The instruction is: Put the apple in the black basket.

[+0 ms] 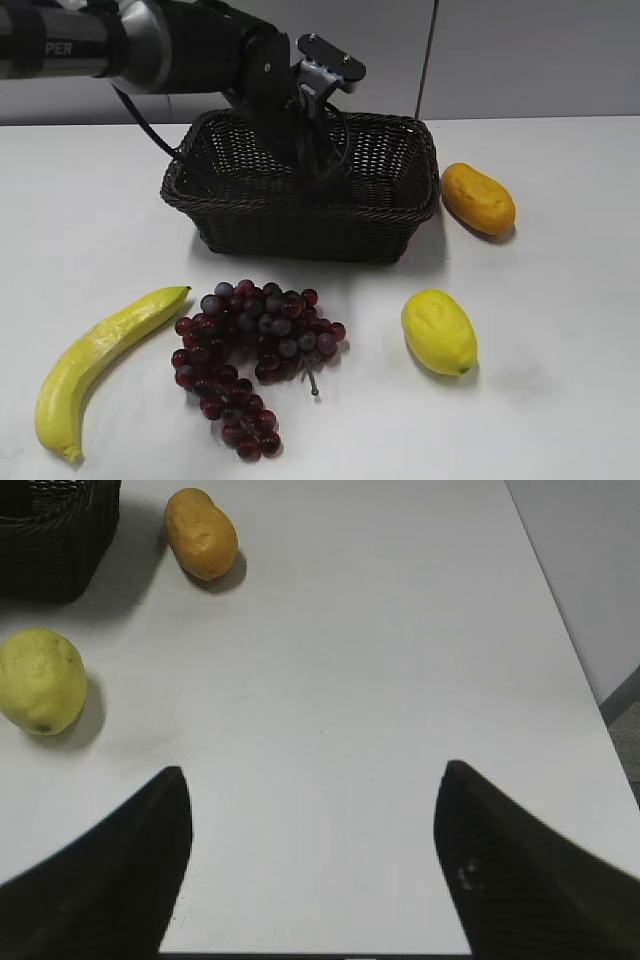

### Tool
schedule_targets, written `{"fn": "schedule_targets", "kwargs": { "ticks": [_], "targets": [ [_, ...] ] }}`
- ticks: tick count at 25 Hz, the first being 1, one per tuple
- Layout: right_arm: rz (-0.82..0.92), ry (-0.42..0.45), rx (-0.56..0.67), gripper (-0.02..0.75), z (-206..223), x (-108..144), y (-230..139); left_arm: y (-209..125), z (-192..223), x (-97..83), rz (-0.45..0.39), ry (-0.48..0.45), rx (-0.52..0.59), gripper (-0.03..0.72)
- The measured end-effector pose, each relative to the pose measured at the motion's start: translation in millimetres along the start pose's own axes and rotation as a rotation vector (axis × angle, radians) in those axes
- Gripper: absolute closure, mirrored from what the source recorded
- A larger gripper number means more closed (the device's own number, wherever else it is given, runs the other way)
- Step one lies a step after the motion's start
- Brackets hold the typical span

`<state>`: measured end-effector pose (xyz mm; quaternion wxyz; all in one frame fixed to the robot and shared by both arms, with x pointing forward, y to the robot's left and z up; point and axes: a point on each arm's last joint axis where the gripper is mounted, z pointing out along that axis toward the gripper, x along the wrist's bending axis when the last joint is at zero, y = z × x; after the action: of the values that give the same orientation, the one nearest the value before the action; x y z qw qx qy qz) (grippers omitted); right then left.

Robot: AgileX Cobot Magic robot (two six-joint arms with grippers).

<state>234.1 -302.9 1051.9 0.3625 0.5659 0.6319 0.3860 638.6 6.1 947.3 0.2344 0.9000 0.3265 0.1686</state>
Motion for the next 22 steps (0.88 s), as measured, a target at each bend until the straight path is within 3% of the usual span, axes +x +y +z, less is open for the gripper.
{"fn": "schedule_targets", "kwargs": {
  "ticks": [4, 8, 12, 20, 22],
  "targets": [
    [0.000, 0.000, 0.000, 0.164, 0, 0, 0, -2, 5, -2.8, -0.033, -0.026, 0.009, 0.152],
    [0.000, 0.000, 0.000, 0.164, 0, 0, 0, -2, 5, -2.7, -0.033, -0.026, 0.009, 0.036],
    [0.000, 0.000, 0.000, 0.164, 0, 0, 0, -1, -1, -2.4, -0.033, -0.036, 0.056, 0.005],
    [0.000, 0.000, 0.000, 0.164, 0, 0, 0, 50, -84, 17.3, -0.044, -0.007, -0.048, 0.027],
    [0.000, 0.000, 0.000, 0.164, 0, 0, 0, 56, -105, 26.4, -0.068, -0.017, -0.028, 0.052]
  ]
}}
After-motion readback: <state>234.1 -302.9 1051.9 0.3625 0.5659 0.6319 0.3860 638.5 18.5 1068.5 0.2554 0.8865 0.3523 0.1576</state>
